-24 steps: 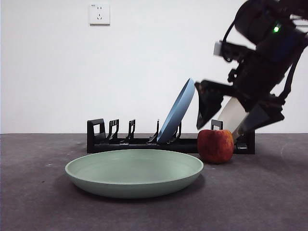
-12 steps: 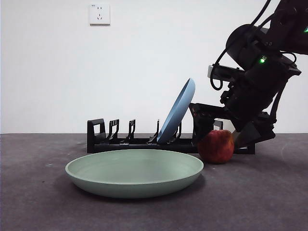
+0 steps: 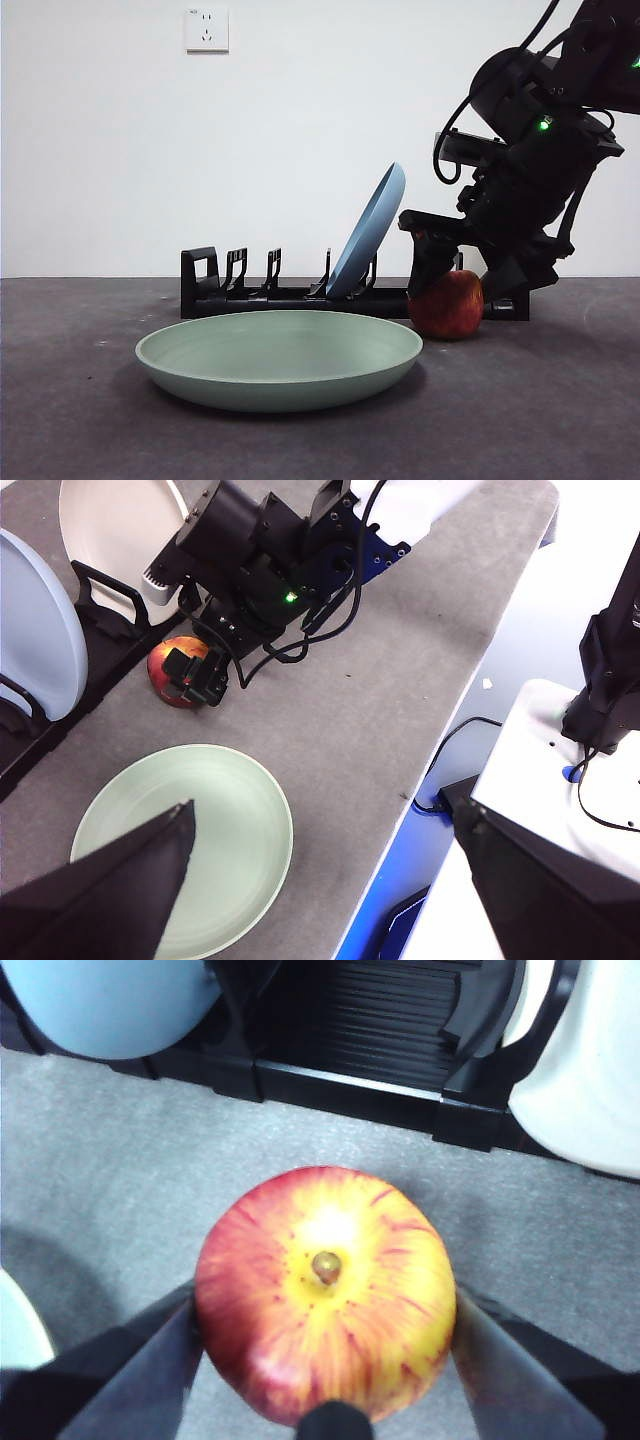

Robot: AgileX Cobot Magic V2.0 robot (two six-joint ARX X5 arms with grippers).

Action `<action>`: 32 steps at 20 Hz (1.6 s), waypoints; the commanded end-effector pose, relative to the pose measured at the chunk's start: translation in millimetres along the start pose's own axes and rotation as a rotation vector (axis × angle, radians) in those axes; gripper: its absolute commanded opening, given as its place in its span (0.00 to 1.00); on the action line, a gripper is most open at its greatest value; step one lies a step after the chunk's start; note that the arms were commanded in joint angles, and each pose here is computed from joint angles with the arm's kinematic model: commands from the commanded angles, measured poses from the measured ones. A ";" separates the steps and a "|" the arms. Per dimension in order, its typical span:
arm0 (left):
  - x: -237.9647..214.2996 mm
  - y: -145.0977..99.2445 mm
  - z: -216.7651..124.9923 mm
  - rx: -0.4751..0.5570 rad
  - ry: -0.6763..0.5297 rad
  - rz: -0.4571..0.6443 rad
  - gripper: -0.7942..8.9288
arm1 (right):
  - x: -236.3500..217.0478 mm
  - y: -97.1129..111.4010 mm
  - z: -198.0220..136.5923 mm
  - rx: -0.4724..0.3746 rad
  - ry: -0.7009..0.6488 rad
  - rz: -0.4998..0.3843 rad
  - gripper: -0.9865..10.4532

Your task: Take the green plate from the plate rack,put the plate on the table,take the apple from the table,put the apple in the plate

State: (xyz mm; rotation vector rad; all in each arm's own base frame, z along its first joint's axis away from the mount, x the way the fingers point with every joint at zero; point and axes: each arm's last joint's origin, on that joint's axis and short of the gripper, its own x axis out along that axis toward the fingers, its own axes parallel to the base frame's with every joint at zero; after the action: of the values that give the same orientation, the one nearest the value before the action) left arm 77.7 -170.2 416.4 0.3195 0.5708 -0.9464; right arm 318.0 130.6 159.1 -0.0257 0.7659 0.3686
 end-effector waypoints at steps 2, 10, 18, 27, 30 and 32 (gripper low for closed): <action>1.1 -0.6 -0.8 -0.005 0.003 -0.001 0.53 | -13.8 5.1 7.0 -0.006 -0.024 0.011 0.07; 1.2 -0.8 0.8 -0.008 -0.013 -0.003 0.53 | -77.2 51.0 23.9 -0.103 -0.123 0.134 0.07; 1.2 -0.8 0.7 -0.008 -0.012 -0.003 0.53 | -44.9 111.8 -14.5 -0.241 0.036 0.252 0.07; 1.2 -0.7 -0.1 -0.006 -0.004 -0.002 0.53 | -21.9 115.9 -33.8 -0.277 0.135 0.242 0.08; 1.2 -0.7 -0.1 -0.006 -0.004 -0.002 0.53 | -22.2 114.7 -36.9 -0.278 0.169 0.236 0.38; 1.2 -0.7 0.0 -0.006 -0.004 -0.002 0.53 | -22.4 114.5 -37.5 -0.277 0.176 0.236 0.55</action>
State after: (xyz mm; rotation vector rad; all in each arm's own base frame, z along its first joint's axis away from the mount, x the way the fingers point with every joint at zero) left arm 77.9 -170.7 417.0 0.3144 0.5644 -0.9476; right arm 242.8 225.4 168.1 -0.2129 0.8438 0.7002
